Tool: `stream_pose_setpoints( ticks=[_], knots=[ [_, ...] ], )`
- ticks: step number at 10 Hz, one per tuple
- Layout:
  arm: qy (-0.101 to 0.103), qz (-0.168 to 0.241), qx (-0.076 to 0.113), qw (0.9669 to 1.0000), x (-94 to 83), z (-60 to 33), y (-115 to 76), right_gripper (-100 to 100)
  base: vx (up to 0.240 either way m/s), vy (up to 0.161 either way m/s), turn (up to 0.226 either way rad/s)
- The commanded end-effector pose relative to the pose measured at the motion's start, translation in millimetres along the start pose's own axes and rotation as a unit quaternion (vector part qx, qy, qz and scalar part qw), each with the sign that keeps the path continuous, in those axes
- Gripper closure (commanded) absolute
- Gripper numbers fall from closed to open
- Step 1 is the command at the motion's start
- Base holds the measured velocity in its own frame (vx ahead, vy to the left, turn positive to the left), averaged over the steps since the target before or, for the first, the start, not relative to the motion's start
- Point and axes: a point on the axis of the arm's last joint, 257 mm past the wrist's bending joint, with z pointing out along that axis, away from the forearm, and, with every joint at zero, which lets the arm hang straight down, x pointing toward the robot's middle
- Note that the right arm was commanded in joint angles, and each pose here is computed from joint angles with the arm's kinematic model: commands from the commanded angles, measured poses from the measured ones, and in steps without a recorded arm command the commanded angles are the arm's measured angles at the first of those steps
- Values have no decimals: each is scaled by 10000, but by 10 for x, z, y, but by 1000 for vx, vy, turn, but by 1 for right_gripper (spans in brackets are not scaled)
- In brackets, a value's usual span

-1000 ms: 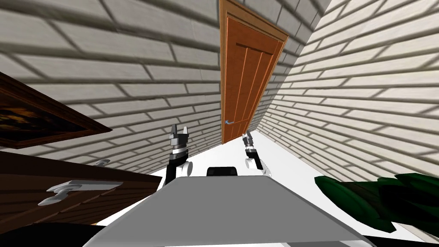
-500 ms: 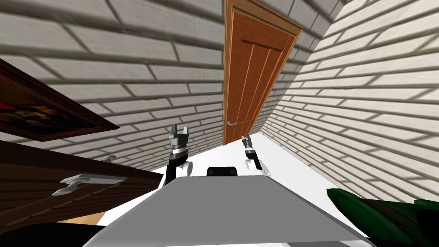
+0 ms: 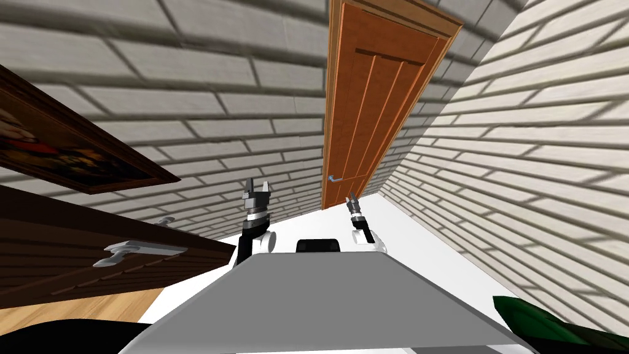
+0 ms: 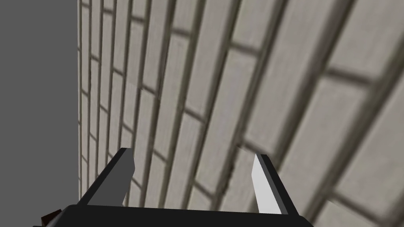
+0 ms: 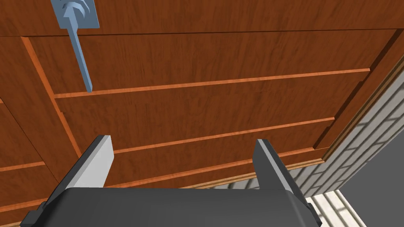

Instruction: Pull the door open

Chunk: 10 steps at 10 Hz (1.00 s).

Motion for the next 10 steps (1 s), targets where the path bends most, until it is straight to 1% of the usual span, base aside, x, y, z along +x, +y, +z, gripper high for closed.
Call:
stream_pose_setpoints(
  ticks=[1,4,7,10],
  knots=[
    [15,0,130,9999,-44,-31,-122,-100,84,-49,177],
    [34,-10,352,9994,-121,-92,-348,-100,86,-49,134],
    [39,-28,567,9984,-207,-163,-551,-100,78,-64,168],
    [36,-44,706,9975,-269,-215,-675,-100,55,-37,70]
  ],
)
